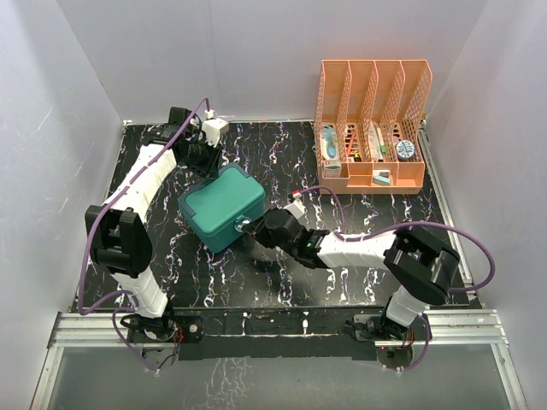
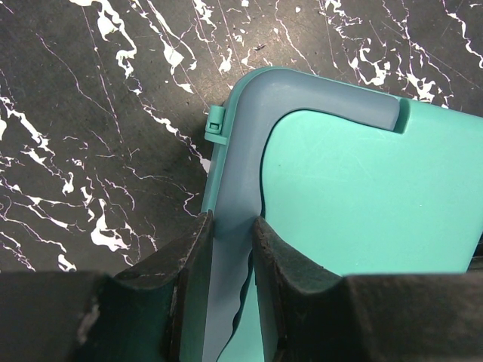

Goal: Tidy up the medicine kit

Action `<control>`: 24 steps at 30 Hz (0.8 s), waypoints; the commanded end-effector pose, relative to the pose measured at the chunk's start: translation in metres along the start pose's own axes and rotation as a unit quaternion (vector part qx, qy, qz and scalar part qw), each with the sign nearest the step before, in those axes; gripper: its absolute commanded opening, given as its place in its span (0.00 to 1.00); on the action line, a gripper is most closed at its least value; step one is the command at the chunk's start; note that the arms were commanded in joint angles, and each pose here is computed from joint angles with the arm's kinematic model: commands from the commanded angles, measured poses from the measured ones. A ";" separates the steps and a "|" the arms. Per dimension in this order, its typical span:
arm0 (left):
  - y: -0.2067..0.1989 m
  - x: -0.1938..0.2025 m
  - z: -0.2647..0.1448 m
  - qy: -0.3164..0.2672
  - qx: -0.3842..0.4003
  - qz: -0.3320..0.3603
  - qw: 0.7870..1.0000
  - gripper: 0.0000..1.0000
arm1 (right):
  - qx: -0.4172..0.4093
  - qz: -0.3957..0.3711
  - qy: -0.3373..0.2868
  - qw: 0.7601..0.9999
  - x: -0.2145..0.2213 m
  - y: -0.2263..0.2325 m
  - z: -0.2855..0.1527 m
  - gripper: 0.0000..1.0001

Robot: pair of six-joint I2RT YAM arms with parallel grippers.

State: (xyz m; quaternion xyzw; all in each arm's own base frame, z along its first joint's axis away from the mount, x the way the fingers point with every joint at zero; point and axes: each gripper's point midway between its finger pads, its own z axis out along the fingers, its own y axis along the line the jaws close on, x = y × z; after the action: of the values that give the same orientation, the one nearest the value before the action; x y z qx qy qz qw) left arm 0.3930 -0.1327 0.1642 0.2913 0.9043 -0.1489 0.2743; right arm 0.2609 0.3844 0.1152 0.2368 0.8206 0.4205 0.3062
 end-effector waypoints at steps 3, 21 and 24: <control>-0.039 0.057 0.017 0.113 0.058 -0.022 0.992 0.24 | -0.047 0.002 -0.018 0.999 -0.014 0.041 0.002 0.00; 0.002 0.069 0.029 0.151 -0.054 -0.015 0.987 0.07 | -0.039 -0.019 -0.026 0.999 -0.030 0.067 -0.031 0.00; 0.003 0.071 0.030 0.155 -0.059 -0.014 0.986 0.07 | -0.043 -0.020 -0.026 0.999 -0.031 0.072 -0.033 0.00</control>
State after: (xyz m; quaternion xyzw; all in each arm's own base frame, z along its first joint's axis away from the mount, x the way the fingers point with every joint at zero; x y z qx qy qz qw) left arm 0.3959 -0.1318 0.1632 0.2883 0.9122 -0.0871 0.2779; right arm 0.2597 0.3688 0.1260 0.2327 0.8437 0.3744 0.3063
